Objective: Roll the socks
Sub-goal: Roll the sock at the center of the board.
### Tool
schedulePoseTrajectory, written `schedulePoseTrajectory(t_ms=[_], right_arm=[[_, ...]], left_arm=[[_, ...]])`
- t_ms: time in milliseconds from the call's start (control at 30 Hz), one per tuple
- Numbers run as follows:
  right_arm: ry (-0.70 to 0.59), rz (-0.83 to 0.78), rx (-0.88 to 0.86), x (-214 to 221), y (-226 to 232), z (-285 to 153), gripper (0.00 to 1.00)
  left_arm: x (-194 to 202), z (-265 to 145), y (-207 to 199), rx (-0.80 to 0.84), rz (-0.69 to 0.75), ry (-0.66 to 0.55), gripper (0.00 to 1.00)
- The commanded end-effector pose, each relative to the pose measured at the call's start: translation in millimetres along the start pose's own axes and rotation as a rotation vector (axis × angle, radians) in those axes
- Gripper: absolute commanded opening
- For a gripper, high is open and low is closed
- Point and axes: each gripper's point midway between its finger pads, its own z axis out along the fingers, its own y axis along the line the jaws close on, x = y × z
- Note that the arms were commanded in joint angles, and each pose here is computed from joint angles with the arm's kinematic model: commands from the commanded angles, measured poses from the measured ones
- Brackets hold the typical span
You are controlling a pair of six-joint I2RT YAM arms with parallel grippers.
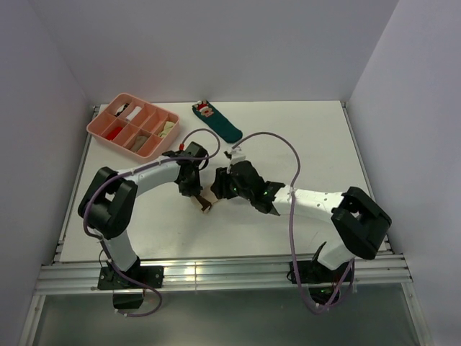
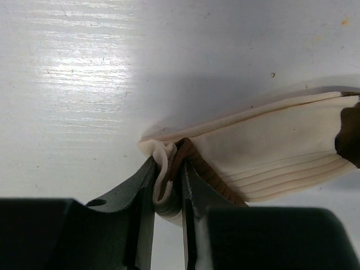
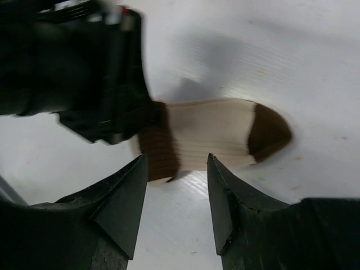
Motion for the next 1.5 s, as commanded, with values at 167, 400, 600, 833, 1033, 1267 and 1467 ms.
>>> schedulePoseTrajectory(t_ms=[167,400,600,833,1033,1267,1467], right_arm=[[-0.049,-0.146,-0.065,16.6,50.0,8.2,0.55],[-0.048,-0.238,-0.013,37.3,63.9,20.8,0.56],[-0.071,-0.269,0.052,38.5,65.8,30.5,0.56],[-0.065,-0.298,0.144,45.0,57.9,44.8,0.57],[-0.012,-0.313,0.183,67.3,47.7,58.3,0.55],[0.054,-0.278,0.196,99.8,28.6,58.2,0.07],[0.136,-0.130,0.189,133.1,-6.0,35.9,0.00]], left_arm=[[16.6,13.0,16.7,-0.118,0.013,0.069,0.00],[15.5,13.8,13.8,-0.125,0.015,0.084,0.01],[19.4,17.6,12.4,-0.132,0.018,0.110,0.01],[19.3,19.8,8.8,-0.133,0.013,0.125,0.01],[18.0,20.4,3.2,-0.117,-0.001,0.135,0.01],[13.8,18.4,-0.5,-0.110,-0.042,0.111,0.06],[-3.7,1.0,-12.6,-0.052,-0.098,0.064,0.58]])
